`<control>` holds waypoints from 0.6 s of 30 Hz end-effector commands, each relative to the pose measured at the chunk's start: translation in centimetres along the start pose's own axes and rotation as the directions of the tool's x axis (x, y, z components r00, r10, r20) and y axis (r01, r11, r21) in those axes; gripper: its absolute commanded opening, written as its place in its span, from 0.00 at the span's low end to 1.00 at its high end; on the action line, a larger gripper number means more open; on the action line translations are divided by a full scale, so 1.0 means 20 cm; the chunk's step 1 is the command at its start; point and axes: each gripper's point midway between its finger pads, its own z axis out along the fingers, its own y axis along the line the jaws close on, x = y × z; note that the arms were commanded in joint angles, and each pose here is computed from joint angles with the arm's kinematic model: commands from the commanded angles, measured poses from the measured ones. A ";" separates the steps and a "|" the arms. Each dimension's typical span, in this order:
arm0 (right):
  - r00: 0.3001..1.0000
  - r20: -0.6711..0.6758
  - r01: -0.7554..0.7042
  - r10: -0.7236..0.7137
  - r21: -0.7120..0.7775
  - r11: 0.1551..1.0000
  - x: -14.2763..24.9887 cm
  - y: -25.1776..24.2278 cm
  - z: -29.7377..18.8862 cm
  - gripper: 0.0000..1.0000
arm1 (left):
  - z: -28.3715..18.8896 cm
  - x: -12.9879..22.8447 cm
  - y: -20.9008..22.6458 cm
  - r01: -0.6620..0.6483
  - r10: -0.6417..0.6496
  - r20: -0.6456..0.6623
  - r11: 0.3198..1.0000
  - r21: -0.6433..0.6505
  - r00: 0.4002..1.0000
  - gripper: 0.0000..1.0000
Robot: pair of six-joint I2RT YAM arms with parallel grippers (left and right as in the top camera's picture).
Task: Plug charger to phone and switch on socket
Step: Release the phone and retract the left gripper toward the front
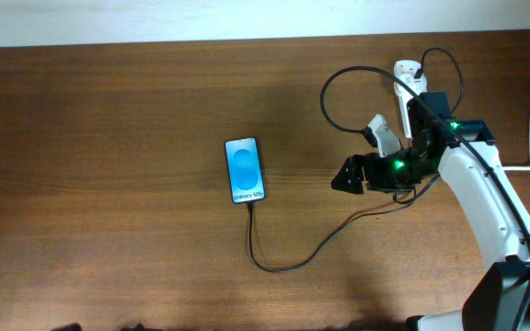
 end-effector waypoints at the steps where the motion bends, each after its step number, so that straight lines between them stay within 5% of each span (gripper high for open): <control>1: 1.000 0.010 0.014 -0.014 0.003 1.000 0.01 0.00 -0.02 0.98 | -0.04 0.04 0.03 0.024 -0.026 0.085 0.999 0.023 0.996 0.99; 10: 1.000 0.009 0.014 -0.014 0.011 1.000 0.01 0.00 -0.02 0.98 | -0.09 0.09 0.06 0.031 -0.045 0.195 0.997 0.073 0.980 0.99; 18: 1.000 0.010 0.016 -0.016 0.029 0.999 0.01 -0.02 -0.02 0.99 | -0.20 -0.34 0.00 0.058 -0.109 0.529 0.992 0.113 0.842 0.99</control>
